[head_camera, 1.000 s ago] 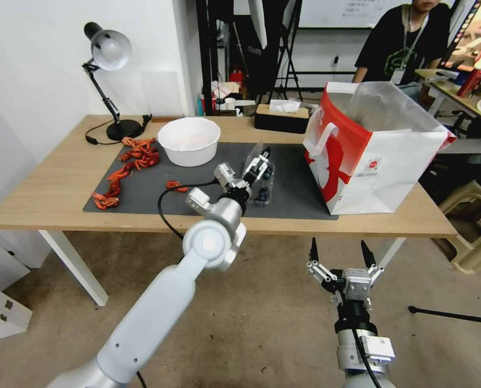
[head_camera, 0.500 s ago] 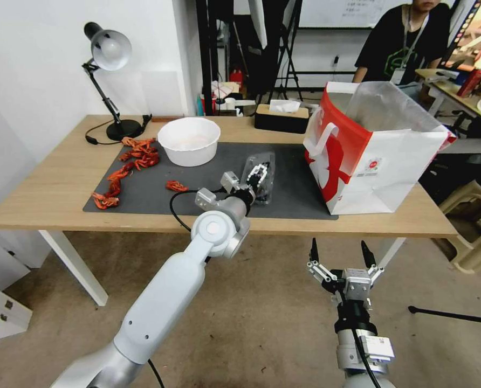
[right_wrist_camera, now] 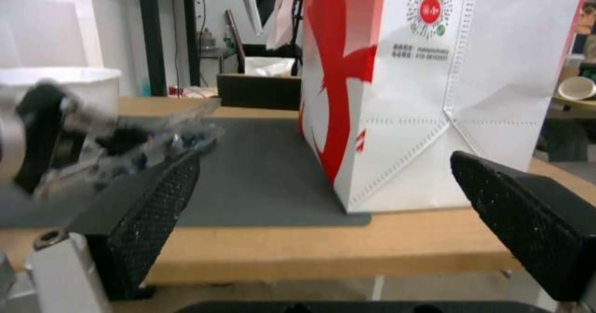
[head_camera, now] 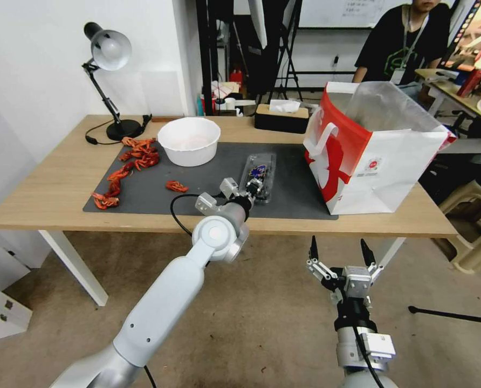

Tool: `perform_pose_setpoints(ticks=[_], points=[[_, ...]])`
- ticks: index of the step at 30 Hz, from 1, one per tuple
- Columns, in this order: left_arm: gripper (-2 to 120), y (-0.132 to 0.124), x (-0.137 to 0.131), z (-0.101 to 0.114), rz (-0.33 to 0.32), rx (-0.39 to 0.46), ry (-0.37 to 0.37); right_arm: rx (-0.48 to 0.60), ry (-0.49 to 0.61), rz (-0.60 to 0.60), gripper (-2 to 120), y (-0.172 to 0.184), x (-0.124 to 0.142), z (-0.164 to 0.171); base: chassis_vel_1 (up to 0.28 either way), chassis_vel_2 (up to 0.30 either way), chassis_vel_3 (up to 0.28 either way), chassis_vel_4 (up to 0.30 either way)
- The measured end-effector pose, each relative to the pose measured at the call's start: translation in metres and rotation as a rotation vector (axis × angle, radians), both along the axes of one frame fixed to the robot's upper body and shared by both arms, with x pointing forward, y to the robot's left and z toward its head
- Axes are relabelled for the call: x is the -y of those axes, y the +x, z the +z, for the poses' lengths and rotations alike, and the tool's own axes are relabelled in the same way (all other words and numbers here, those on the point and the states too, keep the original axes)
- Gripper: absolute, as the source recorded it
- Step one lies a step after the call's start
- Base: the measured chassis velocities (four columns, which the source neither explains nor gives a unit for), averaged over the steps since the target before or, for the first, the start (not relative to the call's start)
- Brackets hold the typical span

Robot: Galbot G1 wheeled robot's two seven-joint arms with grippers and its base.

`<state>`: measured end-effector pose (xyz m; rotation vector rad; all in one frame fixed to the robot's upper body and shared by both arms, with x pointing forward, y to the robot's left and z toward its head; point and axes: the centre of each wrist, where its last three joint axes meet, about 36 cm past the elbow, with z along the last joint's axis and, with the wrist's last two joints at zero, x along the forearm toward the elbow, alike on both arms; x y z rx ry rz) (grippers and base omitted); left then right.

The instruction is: Close the takeout container lid, then place the container into the takeout bag.

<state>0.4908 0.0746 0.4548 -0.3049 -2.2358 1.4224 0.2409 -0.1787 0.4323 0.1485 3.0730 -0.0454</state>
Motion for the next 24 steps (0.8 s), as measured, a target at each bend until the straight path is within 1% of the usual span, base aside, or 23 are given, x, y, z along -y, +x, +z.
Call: perform_pose_setpoints(ticks=[1,2,4,5,7,8,11,12,15,16,20,21,24], points=[[3,0.0,0.0,0.0,0.0,0.0,0.0,0.0,0.0,0.0,100,0.0,0.0,0.0,0.0,0.0,0.0,0.0],[0,-0.001,0.0,-0.001,-0.003,0.0,0.014,-0.005,0.013,0.002,100,0.005,0.002,0.006,0.0,0.0,0.0,0.0],[0,-0.002,0.001,-0.003,-0.009,0.007,0.043,-0.025,0.053,0.009,100,0.016,0.008,0.021,0.0,0.0,0.0,0.0],[0,-0.002,0.001,-0.003,-0.009,0.007,0.043,-0.025,0.053,0.009,100,0.016,0.008,0.021,0.0,0.0,0.0,0.0],[0,-0.003,0.002,-0.005,-0.014,0.011,0.061,-0.059,0.106,0.021,100,0.026,0.013,0.035,0.0,0.0,0.0,0.0],[0,-0.003,0.002,-0.005,-0.014,0.011,0.061,-0.059,0.106,0.021,100,0.026,0.013,0.035,0.0,0.0,0.0,0.0],[0,-0.001,0.005,-0.006,-0.023,0.021,0.086,-0.143,0.23,0.066,100,0.044,0.025,0.057,0.0,0.0,0.0,0.0],[0,-0.001,0.005,-0.006,-0.023,0.021,0.086,-0.143,0.23,0.066,100,0.044,0.025,0.057,0.0,0.0,0.0,0.0],[0,0.0,0.006,-0.006,-0.025,0.034,0.098,-0.211,0.332,0.127,100,0.063,0.031,0.067,0.0,0.0,0.0,0.0],[0,0.0,0.006,-0.006,-0.025,0.034,0.098,-0.211,0.332,0.127,100,0.063,0.031,0.067,0.0,0.0,0.0,0.0],[0,0.0,0.005,-0.006,-0.024,0.044,0.108,-0.28,0.448,0.188,100,0.094,0.034,0.071,0.0,0.0,0.0,0.0],[0,0.0,0.005,-0.006,-0.024,0.044,0.108,-0.28,0.448,0.188,100,0.094,0.034,0.071,0.0,0.0,0.0,0.0],[0,-0.001,0.005,-0.006,-0.024,0.047,0.112,-0.322,0.513,0.216,100,0.124,0.036,0.074,0.0,0.0,0.0,0.0]])
